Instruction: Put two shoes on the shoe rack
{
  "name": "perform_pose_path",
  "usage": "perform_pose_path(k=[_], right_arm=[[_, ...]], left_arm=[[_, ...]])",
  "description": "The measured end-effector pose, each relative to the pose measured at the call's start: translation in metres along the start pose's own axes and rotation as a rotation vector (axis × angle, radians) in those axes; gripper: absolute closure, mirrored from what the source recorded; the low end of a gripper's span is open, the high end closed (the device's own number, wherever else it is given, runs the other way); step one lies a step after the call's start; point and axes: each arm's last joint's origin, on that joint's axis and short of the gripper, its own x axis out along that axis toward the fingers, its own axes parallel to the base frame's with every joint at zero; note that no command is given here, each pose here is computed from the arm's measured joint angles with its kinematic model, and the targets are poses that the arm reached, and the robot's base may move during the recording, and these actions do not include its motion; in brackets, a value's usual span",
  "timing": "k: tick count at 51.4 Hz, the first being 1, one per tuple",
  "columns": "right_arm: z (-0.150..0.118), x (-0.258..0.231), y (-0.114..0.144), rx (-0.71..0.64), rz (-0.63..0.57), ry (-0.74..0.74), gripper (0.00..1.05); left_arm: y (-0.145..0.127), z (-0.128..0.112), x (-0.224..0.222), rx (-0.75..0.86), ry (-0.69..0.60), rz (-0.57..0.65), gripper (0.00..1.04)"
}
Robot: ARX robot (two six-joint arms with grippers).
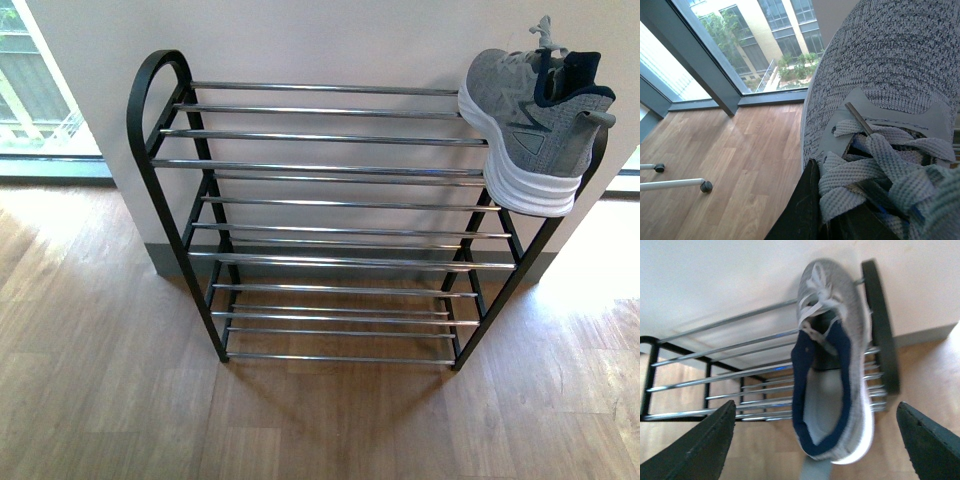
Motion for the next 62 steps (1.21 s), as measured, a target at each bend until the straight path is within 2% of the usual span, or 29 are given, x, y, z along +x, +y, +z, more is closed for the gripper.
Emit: perform_pose_path(k=[3,6,10,15,24,35,49,62], right_arm=[[0.002,-0.029,-0.001,-0.147,-0.048,-0.131,0.09],[0.005,-0.042,0.0,-0.225,-0.033,-0.208,0.11],[0.002,-0.052,0.002,-0.299,0.051,-0.392,0.21],[-0.017,-0.057,0.0,-0.348,0.083,-0.516,0.33],[-0.063,-0.066,-0.006,-0.376,0.097,-0.54,0.57],[-0.109,-0.09,-0.013,-0.386,0.09,-0.547,1.03],[-0.139,-0.107,-0.011,-0.391,0.095,-0.551,1.03],[-0.16,-0.121,-0.019,-0.39,0.09,-0.547,1.03]], left_arm=[[0.0,0.0,0.0,0.0,0.0,0.0,1.03],[0.0,0.0,0.0,0.0,0.0,0.0,1.03],[0.0,0.0,0.0,0.0,0.0,0.0,1.03],[0.0,0.0,0.0,0.0,0.0,0.0,1.03],[0.0,0.0,0.0,0.0,0.0,0.0,1.03],[0.0,0.0,0.0,0.0,0.0,0.0,1.03],[0.0,0.0,0.0,0.0,0.0,0.0,1.03],[0.0,0.0,0.0,0.0,0.0,0.0,1.03]])
